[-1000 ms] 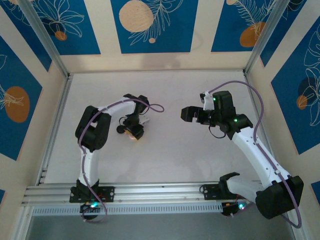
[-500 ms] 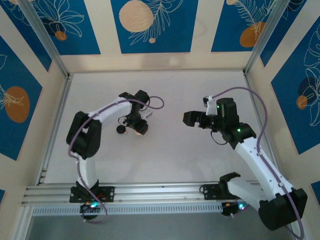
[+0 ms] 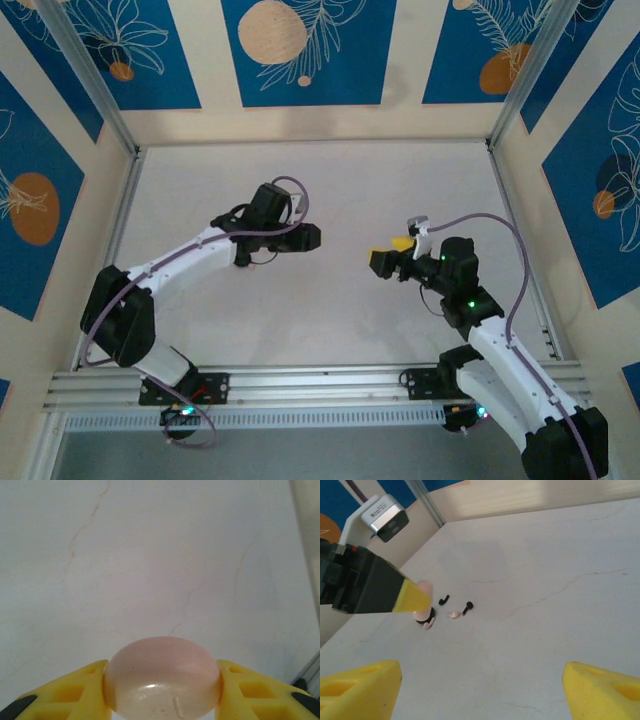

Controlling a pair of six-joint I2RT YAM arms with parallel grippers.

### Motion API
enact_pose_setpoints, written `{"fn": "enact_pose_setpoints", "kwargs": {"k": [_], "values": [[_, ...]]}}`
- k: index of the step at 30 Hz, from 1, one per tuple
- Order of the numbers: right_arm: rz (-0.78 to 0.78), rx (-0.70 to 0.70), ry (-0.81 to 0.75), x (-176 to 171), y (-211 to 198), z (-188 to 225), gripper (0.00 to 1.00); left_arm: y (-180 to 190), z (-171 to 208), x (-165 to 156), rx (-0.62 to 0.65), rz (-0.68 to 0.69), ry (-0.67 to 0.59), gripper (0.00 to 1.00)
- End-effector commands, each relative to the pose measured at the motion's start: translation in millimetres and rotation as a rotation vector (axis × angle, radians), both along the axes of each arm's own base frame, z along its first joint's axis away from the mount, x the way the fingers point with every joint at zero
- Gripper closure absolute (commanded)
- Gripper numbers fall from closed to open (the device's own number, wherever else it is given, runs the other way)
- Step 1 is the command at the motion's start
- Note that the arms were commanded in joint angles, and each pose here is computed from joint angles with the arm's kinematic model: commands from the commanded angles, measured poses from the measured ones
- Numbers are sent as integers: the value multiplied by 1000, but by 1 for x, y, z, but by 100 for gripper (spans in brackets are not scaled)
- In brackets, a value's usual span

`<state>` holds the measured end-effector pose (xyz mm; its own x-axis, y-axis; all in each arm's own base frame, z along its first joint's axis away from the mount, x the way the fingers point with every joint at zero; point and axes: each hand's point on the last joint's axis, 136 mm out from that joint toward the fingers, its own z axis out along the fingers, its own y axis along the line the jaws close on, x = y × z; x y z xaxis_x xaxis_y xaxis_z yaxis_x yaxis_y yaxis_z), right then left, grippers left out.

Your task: Insert wireless bluetooth earbuds into charging case

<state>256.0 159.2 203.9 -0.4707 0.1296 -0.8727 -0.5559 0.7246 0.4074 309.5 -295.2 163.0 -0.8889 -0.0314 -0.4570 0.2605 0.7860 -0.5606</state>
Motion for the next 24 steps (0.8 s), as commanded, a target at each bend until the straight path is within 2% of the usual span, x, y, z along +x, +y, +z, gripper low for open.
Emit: {"fn": "enact_pose_setpoints", "kwargs": {"k": [1, 4, 8, 17, 24], "values": [[88, -3, -168, 2, 14, 23, 17, -18, 32, 10, -220, 113, -16, 63], [165, -36, -253, -1, 28, 19, 21, -24, 34, 8, -285, 139, -6, 63], [260, -111, -401, -9, 50, 11, 35, -32, 39, 8, -371, 169, 0, 63], [297, -137, -424, -1, 74, -8, 37, -48, 51, 4, -498, 171, -1, 64], [269, -120, -457, 14, 85, -5, 38, -53, 58, 3, -581, 171, -5, 65]]}}
